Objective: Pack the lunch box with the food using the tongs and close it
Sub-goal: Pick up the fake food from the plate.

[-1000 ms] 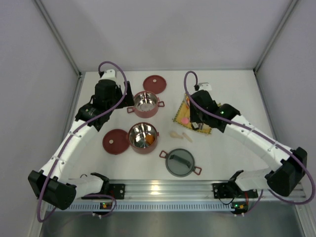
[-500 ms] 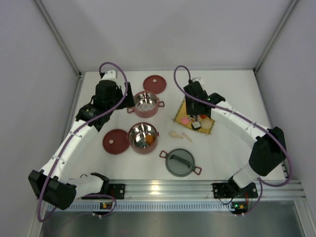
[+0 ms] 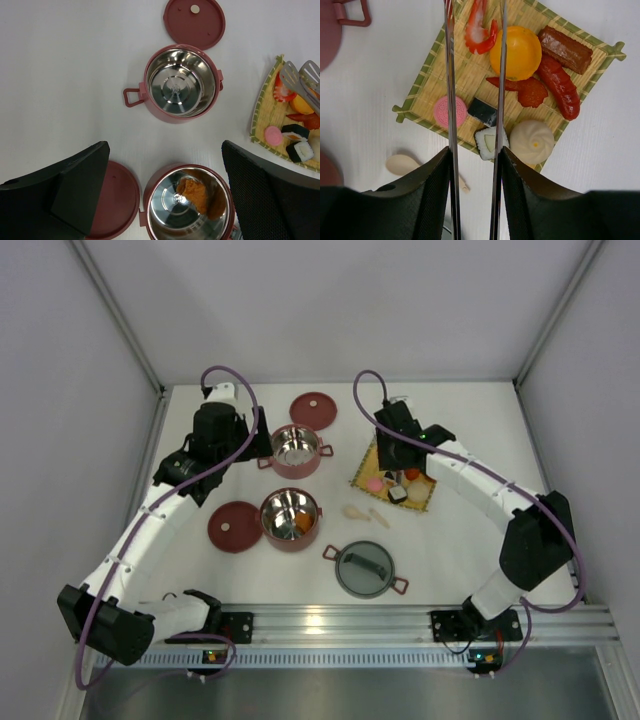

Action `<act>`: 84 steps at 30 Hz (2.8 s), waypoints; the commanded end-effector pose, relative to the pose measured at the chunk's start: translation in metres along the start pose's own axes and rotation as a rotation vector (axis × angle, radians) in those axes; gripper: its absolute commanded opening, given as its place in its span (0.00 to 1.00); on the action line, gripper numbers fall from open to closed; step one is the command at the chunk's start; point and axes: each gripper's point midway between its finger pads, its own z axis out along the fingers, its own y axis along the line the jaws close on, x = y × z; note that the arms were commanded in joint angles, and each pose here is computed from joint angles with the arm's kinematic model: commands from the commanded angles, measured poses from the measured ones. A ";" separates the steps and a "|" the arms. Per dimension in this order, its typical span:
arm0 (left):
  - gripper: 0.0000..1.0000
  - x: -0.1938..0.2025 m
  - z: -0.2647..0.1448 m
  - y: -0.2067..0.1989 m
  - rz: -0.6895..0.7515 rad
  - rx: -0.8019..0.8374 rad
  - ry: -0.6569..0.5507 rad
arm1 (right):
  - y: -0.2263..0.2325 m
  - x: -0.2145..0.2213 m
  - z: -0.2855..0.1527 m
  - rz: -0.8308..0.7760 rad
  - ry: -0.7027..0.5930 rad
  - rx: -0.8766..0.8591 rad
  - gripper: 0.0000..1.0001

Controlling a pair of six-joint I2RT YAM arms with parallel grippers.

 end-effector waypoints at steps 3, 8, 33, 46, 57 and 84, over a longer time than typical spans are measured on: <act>0.99 -0.005 -0.008 -0.001 -0.001 0.010 -0.025 | 0.002 -0.012 0.004 0.029 -0.046 -0.034 0.40; 0.99 -0.005 -0.009 0.000 -0.002 0.009 -0.027 | -0.002 -0.002 0.007 0.028 -0.031 -0.020 0.40; 0.99 -0.005 -0.009 0.000 -0.006 0.010 -0.025 | -0.018 -0.002 0.000 0.007 -0.011 -0.013 0.39; 0.99 -0.005 -0.008 0.000 -0.006 0.008 -0.025 | 0.001 0.000 -0.001 -0.006 0.022 -0.110 0.33; 0.99 -0.005 -0.007 -0.001 -0.008 0.013 -0.025 | 0.004 0.009 -0.009 -0.013 0.035 -0.133 0.23; 0.99 -0.004 -0.007 -0.002 -0.014 0.016 -0.025 | 0.002 0.019 -0.019 -0.091 0.062 -0.128 0.35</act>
